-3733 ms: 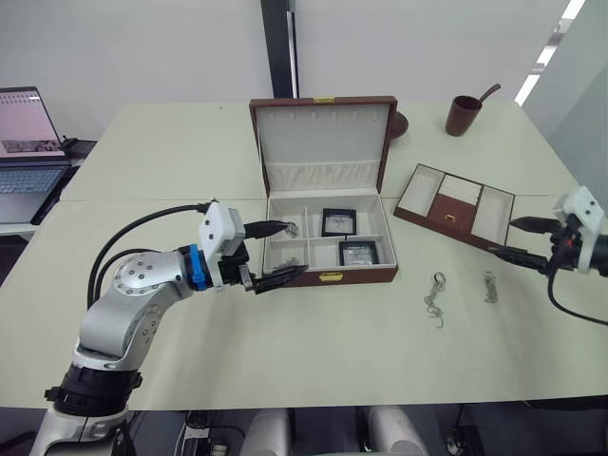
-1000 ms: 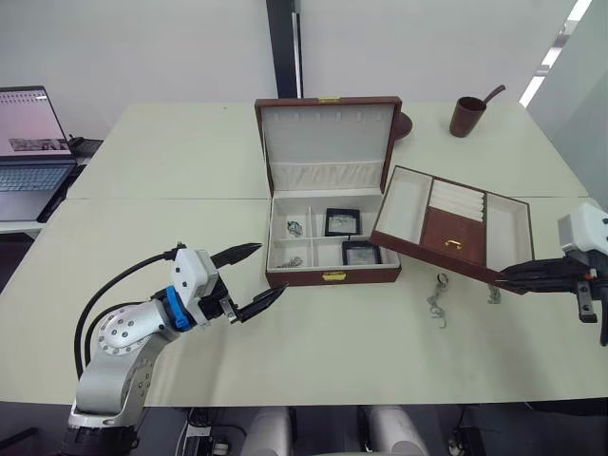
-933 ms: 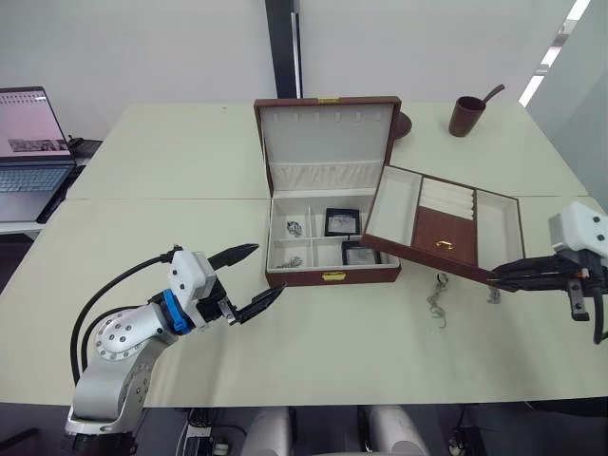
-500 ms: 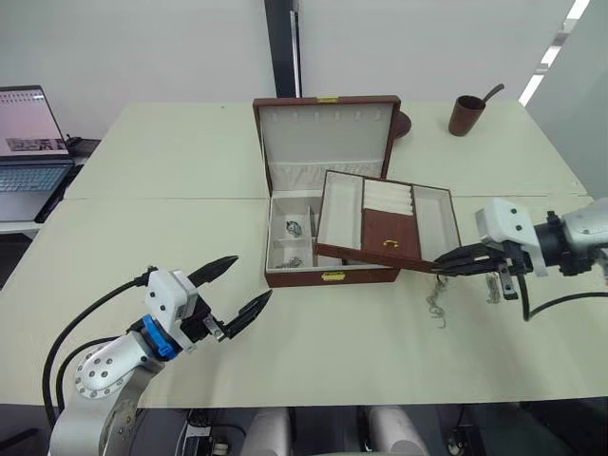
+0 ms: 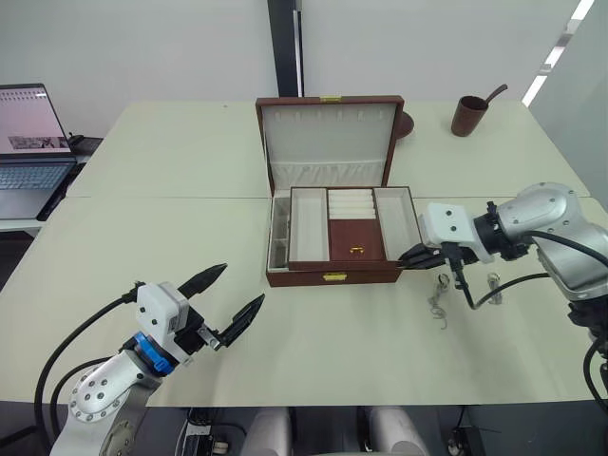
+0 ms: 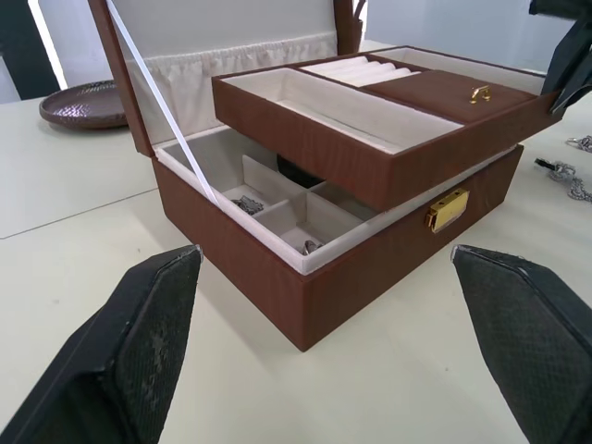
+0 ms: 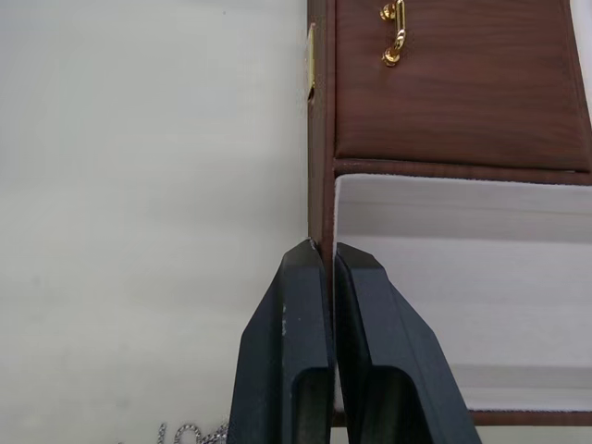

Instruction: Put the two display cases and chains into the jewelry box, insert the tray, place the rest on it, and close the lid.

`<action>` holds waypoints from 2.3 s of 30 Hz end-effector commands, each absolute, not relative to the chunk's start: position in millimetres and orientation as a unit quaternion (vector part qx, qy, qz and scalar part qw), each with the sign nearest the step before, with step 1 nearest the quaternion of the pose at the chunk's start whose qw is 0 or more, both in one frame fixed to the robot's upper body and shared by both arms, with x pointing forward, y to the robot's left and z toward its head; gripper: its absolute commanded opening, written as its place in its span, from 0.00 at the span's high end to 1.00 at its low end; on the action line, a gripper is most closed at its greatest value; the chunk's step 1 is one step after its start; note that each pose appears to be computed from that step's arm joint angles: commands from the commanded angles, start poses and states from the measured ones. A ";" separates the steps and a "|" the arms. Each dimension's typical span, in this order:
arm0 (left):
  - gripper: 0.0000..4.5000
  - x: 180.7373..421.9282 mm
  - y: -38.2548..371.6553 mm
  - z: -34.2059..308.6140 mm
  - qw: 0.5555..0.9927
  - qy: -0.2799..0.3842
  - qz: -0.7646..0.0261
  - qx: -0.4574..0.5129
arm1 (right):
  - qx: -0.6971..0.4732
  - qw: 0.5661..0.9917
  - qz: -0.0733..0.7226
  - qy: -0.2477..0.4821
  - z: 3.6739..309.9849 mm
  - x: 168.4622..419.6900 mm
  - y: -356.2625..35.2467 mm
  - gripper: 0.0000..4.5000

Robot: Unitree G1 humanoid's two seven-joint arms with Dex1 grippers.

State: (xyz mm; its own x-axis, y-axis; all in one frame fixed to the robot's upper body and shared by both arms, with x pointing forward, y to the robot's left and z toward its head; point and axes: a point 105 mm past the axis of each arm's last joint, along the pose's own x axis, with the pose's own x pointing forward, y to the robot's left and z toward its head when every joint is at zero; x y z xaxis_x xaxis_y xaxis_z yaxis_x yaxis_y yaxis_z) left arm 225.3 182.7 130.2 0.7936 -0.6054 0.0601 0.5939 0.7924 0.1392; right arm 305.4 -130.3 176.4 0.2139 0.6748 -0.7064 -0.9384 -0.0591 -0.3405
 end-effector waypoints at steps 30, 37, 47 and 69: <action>0.00 224.4 174.1 142.1 0.946 -0.079 -0.307 0.066 | -0.405 0.664 0.608 0.157 174.4 323.5 -101.6 1.00; 0.00 225.0 173.0 142.4 0.947 -0.081 -0.305 0.066 | -0.406 0.663 0.608 0.161 171.0 324.6 -100.9 1.00; 0.00 224.3 173.1 142.0 0.947 -0.079 -0.303 0.067 | -0.401 0.654 0.623 0.153 171.7 319.2 -93.6 1.00; 0.00 226.8 174.8 141.9 0.947 -0.079 -0.302 0.069 | -0.351 0.683 0.629 0.122 186.0 329.5 -92.7 0.85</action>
